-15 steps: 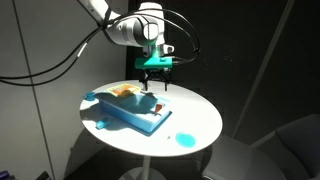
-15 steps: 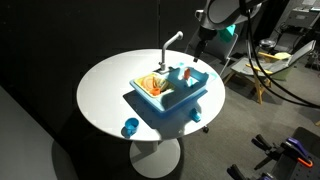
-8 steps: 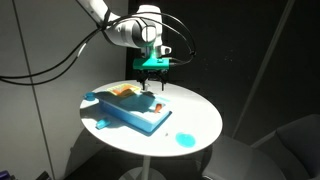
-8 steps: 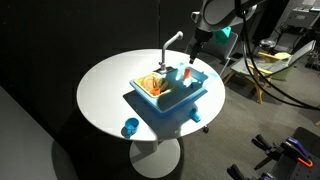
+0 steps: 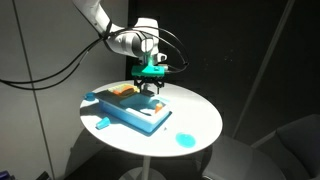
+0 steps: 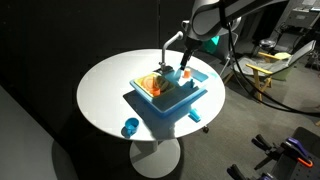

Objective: Remove the orange cup from the sink and place it on the table without changing its upside down position

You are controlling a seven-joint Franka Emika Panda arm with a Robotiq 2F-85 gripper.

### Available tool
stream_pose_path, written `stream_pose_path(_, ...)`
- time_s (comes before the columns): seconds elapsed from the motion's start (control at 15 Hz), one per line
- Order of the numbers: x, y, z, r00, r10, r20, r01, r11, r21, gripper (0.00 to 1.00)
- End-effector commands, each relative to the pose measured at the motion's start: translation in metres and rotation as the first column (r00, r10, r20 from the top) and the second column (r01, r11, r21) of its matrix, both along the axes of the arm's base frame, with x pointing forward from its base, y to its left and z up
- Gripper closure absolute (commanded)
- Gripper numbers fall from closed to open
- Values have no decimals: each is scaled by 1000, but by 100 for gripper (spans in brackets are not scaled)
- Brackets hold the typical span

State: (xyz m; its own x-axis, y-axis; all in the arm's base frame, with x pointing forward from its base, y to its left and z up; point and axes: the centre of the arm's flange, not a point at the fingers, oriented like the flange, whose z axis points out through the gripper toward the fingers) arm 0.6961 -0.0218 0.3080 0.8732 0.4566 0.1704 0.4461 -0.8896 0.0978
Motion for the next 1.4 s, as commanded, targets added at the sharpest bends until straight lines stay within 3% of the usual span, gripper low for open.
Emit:
stream_pose_path(0.0,15,-2,-5,1000,-7,21,7,1000,1,0)
stream_pose_path(1.33,18,-31,-33,999,-31,14,31,999,-32,0)
